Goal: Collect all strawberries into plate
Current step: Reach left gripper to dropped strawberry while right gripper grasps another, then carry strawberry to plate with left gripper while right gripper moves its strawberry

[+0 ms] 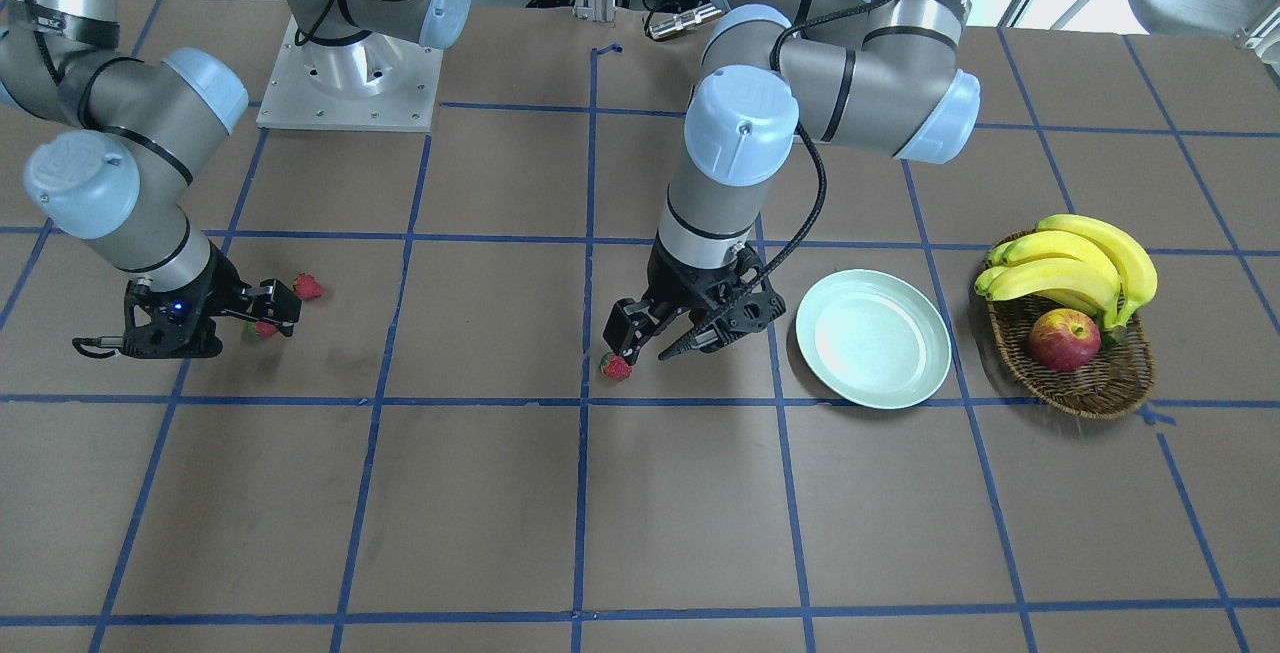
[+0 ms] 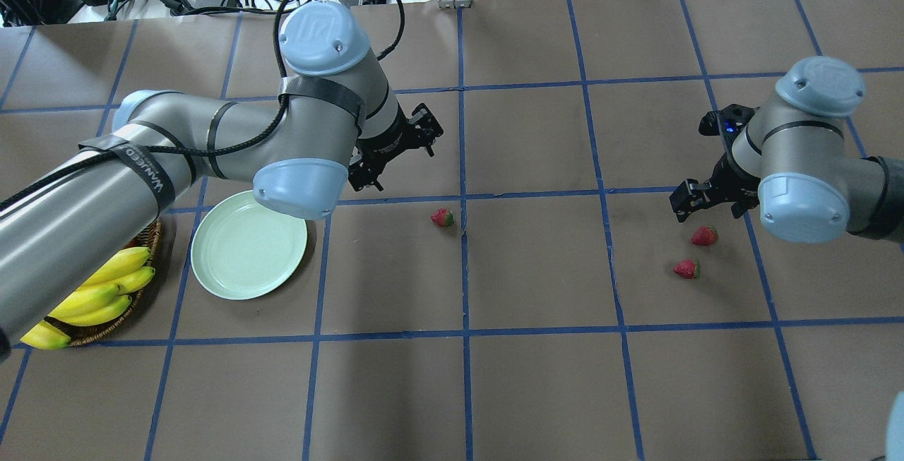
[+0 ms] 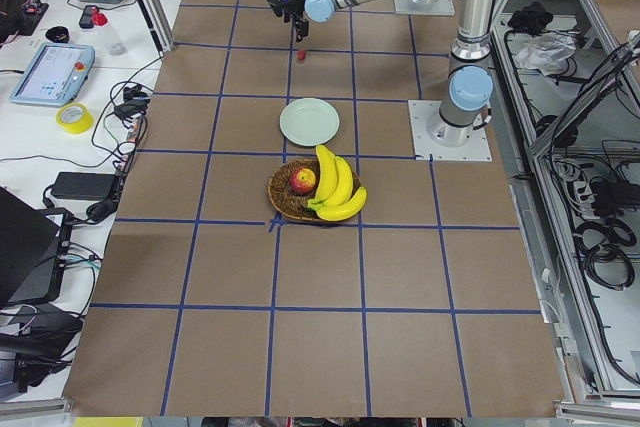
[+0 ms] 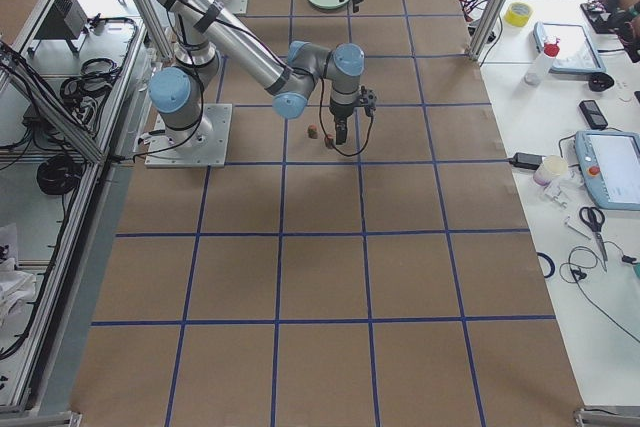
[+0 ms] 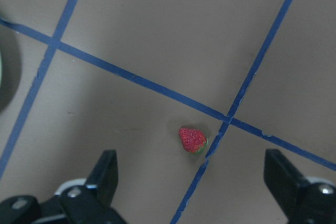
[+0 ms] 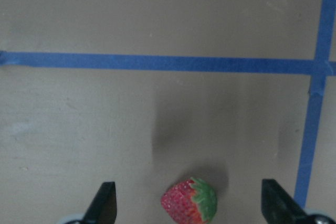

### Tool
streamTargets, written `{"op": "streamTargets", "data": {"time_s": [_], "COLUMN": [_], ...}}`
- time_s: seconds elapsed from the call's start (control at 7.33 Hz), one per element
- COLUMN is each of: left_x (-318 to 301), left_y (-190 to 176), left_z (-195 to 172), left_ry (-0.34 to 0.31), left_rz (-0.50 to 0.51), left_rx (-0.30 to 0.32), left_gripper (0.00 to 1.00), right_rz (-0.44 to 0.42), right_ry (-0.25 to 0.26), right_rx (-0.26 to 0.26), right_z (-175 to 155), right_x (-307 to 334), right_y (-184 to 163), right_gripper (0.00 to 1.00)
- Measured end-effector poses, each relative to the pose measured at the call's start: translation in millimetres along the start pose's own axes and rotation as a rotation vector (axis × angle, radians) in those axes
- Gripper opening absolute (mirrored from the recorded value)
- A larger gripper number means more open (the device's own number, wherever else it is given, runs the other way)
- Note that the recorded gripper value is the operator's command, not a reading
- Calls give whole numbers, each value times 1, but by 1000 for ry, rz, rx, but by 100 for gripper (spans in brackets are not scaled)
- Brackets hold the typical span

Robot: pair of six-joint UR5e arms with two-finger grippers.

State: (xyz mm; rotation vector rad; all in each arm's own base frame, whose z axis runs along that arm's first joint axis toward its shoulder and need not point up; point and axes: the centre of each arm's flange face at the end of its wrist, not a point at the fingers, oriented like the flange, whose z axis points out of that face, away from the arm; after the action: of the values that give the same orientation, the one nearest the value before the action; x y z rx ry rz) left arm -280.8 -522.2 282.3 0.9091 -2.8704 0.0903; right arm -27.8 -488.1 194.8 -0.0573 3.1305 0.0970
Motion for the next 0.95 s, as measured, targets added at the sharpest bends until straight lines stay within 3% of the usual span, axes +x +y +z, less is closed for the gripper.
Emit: {"op": "streamTargets", "data": {"time_s": [0.14,0.27,0.41,0.68,0.95], "left_x": [7,12,15,17,19], "left_y": [5,12,18,25,29], "left_z": [24,45,64,95,107], "left_ry": [-7,-24,-45,-80,-93], "left_rz": [-46,-79,-105,-116,-114], "left_rx": [-3,-16,-34,-62,-74], "left_gripper": [100,100,100,89,49], "right_rz": [0,0,-1,-1,13], "right_ry": [-9,-12,-4,18,29], "right_rx": [-29,-48,-55,-53,-36], "right_z": [13,21,23,19,9], "right_x": [-1,-1,0,2,1], "right_y": [6,10,11,9,6], "right_gripper": [54,20,1,0,0]}}
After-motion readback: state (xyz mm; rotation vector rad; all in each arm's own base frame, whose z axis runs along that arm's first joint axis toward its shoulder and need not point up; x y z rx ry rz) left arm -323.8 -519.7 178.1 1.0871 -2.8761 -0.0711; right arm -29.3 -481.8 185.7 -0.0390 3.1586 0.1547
